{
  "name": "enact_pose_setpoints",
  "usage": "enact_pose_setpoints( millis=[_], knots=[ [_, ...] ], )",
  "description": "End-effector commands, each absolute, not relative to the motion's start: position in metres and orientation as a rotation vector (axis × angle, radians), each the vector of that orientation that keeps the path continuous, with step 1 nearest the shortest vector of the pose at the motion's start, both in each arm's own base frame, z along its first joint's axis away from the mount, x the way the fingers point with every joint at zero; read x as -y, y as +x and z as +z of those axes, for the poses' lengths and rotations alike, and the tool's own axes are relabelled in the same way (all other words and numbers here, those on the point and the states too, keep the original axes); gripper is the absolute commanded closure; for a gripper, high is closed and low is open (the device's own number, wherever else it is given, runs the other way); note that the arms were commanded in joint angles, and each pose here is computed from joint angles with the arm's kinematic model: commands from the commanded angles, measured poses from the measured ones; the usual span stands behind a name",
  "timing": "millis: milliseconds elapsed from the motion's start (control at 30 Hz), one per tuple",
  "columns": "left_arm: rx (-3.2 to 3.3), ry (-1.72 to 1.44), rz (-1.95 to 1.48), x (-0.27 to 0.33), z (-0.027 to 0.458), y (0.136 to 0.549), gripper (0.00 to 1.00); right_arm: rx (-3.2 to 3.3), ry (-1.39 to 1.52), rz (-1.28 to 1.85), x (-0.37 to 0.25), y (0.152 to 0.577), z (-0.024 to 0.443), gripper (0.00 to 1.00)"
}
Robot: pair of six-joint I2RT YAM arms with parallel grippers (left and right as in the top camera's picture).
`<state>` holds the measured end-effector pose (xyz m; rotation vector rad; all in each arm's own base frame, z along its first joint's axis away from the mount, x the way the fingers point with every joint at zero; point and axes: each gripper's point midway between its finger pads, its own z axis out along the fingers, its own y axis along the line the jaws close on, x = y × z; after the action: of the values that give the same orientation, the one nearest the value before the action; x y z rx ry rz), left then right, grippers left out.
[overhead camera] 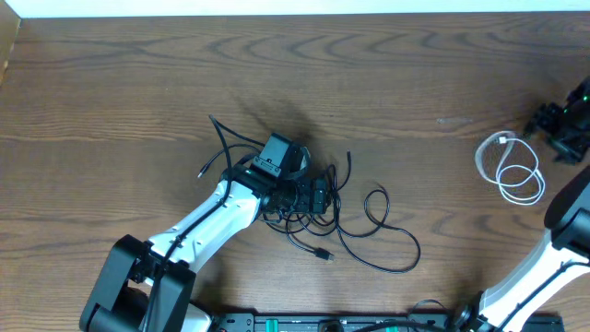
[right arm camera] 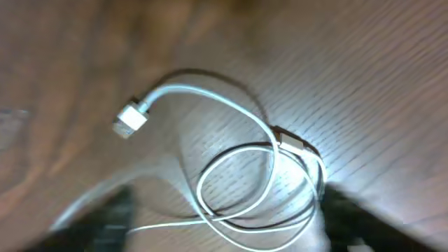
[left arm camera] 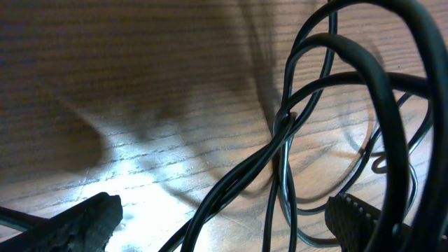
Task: Untangle cables
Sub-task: 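Carry the white cable to the right edge and lower it with the right gripper, then open the right gripper, release the white cable, and withdraw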
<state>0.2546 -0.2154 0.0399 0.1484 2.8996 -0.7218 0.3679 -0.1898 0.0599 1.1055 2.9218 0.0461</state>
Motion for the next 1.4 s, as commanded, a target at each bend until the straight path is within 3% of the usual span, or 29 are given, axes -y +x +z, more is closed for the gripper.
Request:
enact_pose_setpoints(
  millis=[0, 200, 300, 400, 567, 800, 1000, 1267, 1367],
  knots=[
    [-2.911, 0.141, -0.698, 0.213, 0.036, 0.254, 0.02, -2.924, 1.14, 0.038, 0.196, 0.364, 0.059, 0.01],
    [-2.911, 0.141, -0.698, 0.213, 0.036, 0.254, 0.02, -2.963, 1.155, 0.079, 0.187, 0.356, 0.059, 0.01],
    [-2.911, 0.141, -0.698, 0.213, 0.036, 0.254, 0.02, -2.957, 1.156, 0.244, 0.17, 0.361, 0.061, 0.01],
    [-2.911, 0.141, -0.698, 0.213, 0.036, 0.254, 0.02, -2.953, 0.972, 0.494, 0.144, 0.375, 0.067, 0.06],
    [-2.911, 0.141, -0.698, 0.213, 0.036, 0.254, 0.02, -2.893, 0.666, 0.795, 0.102, 0.396, 0.082, 0.06],
    [-2.911, 0.141, -0.698, 0.213, 0.036, 0.254, 0.02, -3.027, 0.628, 0.589, 0.09, 0.39, 0.069, 0.31],
    [-2.911, 0.141, -0.698, 0.213, 0.035, 0.254, 0.02, -3.15, 0.878, 0.049, 0.124, 0.359, 0.05, 0.2],
    [-2.911, 0.141, -0.698, 0.213, 0.036, 0.254, 0.02, -3.193, 1.03, -0.047, 0.122, 0.326, 0.009, 0.09],
    [-2.911, 0.14, -0.698, 0.213, 0.036, 0.254, 0.02, -3.176, 1.075, -0.053, 0.121, 0.317, -0.013, 0.1]
  ],
)
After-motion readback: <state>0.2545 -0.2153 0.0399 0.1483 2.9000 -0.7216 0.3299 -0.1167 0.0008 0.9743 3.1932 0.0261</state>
